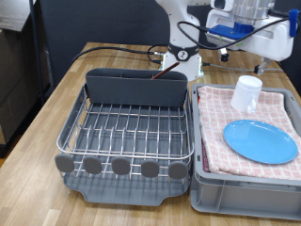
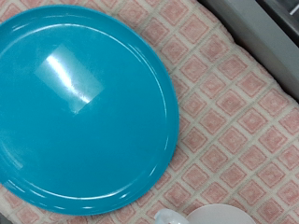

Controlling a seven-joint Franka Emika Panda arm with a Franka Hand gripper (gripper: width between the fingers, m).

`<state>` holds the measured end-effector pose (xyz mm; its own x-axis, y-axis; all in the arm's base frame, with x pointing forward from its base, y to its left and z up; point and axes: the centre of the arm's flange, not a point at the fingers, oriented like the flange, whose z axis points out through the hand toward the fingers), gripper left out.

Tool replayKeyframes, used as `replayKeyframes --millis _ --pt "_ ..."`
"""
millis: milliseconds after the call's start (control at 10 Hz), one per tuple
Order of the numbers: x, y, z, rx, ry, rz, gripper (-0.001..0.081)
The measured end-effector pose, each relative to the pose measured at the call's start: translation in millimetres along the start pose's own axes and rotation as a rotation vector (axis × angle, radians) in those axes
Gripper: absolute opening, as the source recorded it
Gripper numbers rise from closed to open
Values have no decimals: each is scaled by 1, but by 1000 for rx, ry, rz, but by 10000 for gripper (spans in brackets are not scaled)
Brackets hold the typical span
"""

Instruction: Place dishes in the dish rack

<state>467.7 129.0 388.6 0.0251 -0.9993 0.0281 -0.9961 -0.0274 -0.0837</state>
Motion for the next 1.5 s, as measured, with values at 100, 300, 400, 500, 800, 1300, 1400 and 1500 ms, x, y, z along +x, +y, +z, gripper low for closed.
replayKeyframes --millis 100,300,400,500,800,1300,1400,1500 --pt "-3 -3 3 21 -13 2 803" --pt "-3 -2 20 58 -59 15 803" --pt "0 1 32 68 -87 22 803" --pt "4 4 43 71 -111 32 803" --pt "16 14 78 90 -175 2 803" --pt "24 19 114 151 -232 -130 803" --pt "24 19 114 148 -231 -119 803" --pt "24 19 114 163 -257 -147 803"
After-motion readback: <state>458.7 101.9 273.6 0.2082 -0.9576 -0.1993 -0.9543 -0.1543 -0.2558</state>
